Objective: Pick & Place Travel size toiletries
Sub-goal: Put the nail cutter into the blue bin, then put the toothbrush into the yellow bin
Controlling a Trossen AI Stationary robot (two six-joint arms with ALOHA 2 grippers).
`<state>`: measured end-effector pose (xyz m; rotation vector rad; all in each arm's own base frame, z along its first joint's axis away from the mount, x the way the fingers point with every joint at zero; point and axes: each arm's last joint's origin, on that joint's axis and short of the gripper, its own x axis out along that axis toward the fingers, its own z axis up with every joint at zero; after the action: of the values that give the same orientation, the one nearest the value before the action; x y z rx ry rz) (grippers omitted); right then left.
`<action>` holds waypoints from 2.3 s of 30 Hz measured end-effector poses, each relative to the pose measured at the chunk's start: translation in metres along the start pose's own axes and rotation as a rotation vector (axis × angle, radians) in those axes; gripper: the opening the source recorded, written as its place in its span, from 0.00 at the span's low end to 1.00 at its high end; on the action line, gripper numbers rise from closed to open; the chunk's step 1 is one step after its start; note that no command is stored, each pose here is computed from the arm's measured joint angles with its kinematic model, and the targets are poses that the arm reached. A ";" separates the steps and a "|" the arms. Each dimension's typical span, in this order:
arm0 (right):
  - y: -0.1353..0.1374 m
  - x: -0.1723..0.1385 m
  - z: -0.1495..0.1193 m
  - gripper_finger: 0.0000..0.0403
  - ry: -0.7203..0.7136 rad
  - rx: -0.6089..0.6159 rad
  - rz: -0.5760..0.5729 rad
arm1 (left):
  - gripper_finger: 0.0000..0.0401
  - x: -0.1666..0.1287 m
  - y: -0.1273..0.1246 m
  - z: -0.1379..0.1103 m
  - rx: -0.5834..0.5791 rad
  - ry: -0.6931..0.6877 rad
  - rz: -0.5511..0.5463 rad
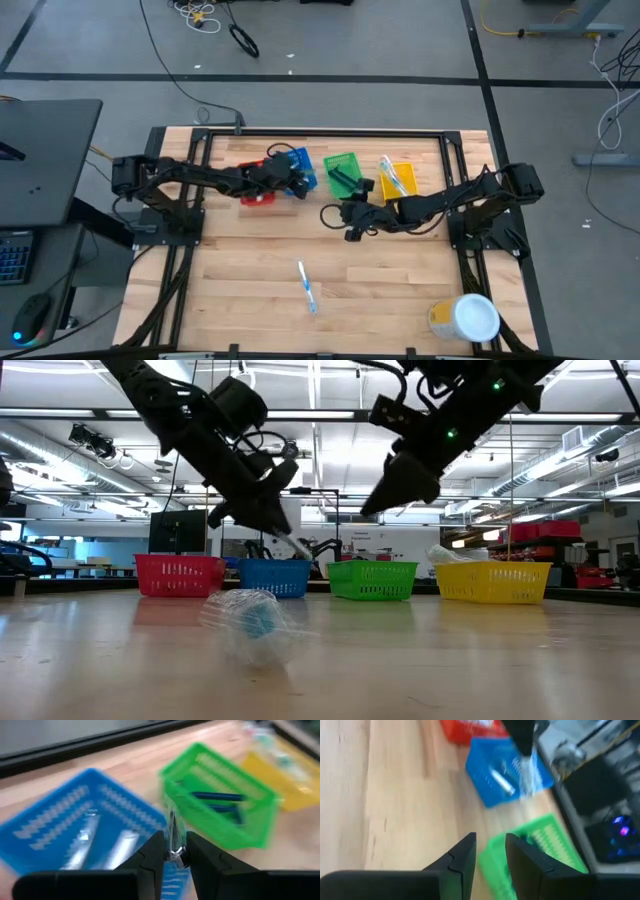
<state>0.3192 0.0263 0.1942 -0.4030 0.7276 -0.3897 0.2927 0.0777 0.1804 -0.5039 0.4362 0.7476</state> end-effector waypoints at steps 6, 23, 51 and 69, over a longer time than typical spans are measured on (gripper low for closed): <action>0.004 -0.001 -0.008 0.29 0.071 0.048 0.078 | 0.18 0.002 0.014 -0.002 0.025 0.036 0.129; 0.008 -0.002 0.001 0.29 -0.020 0.169 0.274 | 0.29 0.013 0.017 -0.009 0.036 0.075 0.127; 0.030 -0.016 0.007 0.42 -0.025 0.363 0.473 | 0.44 -0.055 -0.074 -0.067 0.828 0.201 -0.675; 0.030 -0.016 0.011 0.42 -0.048 0.434 0.478 | 0.62 -0.042 -0.095 -0.154 1.134 0.314 -0.790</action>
<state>0.3221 0.0616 0.1965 0.1729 0.6469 -0.0775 0.3045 -0.0920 0.1069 0.3027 0.7980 -0.3937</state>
